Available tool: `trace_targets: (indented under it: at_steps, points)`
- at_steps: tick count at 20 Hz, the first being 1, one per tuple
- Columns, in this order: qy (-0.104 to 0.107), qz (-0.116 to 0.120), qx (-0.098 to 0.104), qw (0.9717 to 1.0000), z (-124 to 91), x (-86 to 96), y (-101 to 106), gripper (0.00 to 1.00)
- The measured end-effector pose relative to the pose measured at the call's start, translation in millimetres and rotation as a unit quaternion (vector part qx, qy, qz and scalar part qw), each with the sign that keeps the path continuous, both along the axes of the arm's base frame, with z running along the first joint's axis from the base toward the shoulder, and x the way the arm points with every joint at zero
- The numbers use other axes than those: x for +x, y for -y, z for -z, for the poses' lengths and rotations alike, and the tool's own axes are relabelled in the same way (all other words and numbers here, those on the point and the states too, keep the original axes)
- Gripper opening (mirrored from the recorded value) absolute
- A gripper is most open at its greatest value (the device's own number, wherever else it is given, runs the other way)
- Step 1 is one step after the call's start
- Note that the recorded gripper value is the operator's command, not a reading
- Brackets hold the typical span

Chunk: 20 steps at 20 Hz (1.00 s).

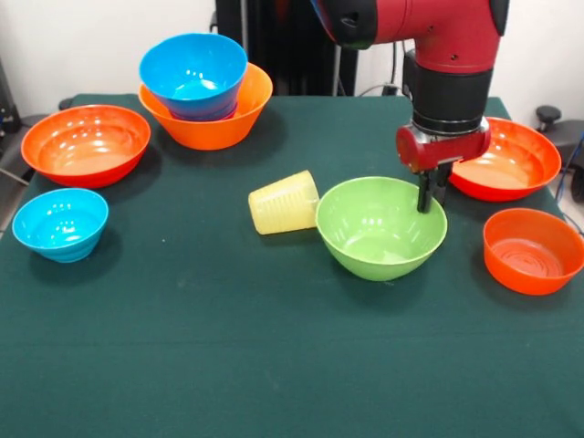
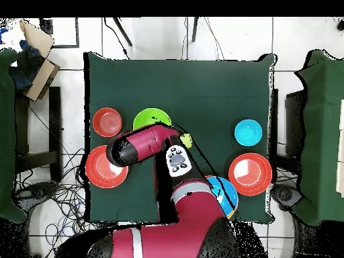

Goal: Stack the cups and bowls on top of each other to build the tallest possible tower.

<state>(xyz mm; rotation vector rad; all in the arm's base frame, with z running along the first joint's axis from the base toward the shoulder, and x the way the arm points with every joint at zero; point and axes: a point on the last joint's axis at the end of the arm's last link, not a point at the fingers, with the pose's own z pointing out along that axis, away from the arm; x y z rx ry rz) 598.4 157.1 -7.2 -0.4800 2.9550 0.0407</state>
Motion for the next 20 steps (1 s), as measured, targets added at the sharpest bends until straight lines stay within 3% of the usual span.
trace_targets:
  at_steps: [6, 9, 14, 16, 20]
  points:
    - [0.001, 0.0, -0.001, 1.0, -2, -0.1, 0, 0.0]
    - [0.005, -0.002, -0.003, 1.0, -14, -1.6, 2, 0.0]
    - [0.016, 0.0, -0.011, 0.9998, -51, -6.9, 12, 0.0]
    - [0.016, 0.008, -0.017, 0.9997, -76, -12.4, 19, 0.0]
    - [0.012, 0.02, -0.021, 0.9995, -96, -16.6, 26, 0.0]
